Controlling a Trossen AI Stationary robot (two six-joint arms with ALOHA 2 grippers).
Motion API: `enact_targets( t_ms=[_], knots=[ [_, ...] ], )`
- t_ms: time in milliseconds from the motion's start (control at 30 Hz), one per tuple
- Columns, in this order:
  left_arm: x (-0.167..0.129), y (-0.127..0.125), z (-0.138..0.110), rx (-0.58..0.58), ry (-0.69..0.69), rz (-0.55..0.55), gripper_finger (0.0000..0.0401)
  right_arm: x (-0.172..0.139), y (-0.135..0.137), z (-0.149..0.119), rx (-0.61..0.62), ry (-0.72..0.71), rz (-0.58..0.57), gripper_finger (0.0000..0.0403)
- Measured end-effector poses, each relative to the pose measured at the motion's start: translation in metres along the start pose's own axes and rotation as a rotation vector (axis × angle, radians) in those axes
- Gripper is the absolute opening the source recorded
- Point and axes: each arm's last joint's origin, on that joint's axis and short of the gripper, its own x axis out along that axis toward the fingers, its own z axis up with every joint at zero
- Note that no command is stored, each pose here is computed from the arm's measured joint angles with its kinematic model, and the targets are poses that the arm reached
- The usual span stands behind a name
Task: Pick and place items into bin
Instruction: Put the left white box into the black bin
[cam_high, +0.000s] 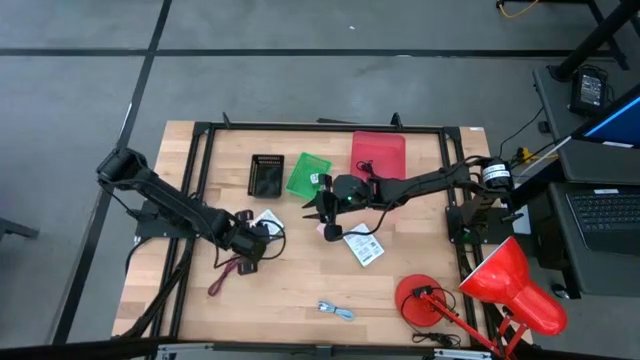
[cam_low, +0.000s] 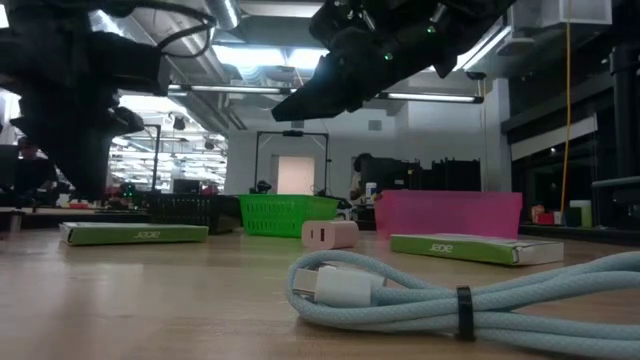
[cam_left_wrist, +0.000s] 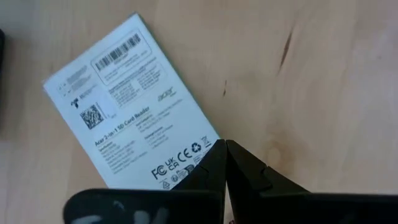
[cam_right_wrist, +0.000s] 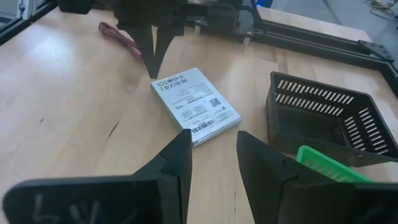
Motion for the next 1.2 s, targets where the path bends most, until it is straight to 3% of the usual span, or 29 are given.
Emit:
enact_targets(
  t_ms=[567,1200],
  knots=[
    [0.004,-0.002,-0.002,-0.047,0.053,-0.032,0.0001,0.000,0.000,-0.002,0.003,0.019,0.004,0.0108],
    [0.024,-0.001,-0.001,-0.041,0.125,0.024,0.0002,0.000,0.000,-0.002,0.003,0.021,0.005,0.0108]
  ],
)
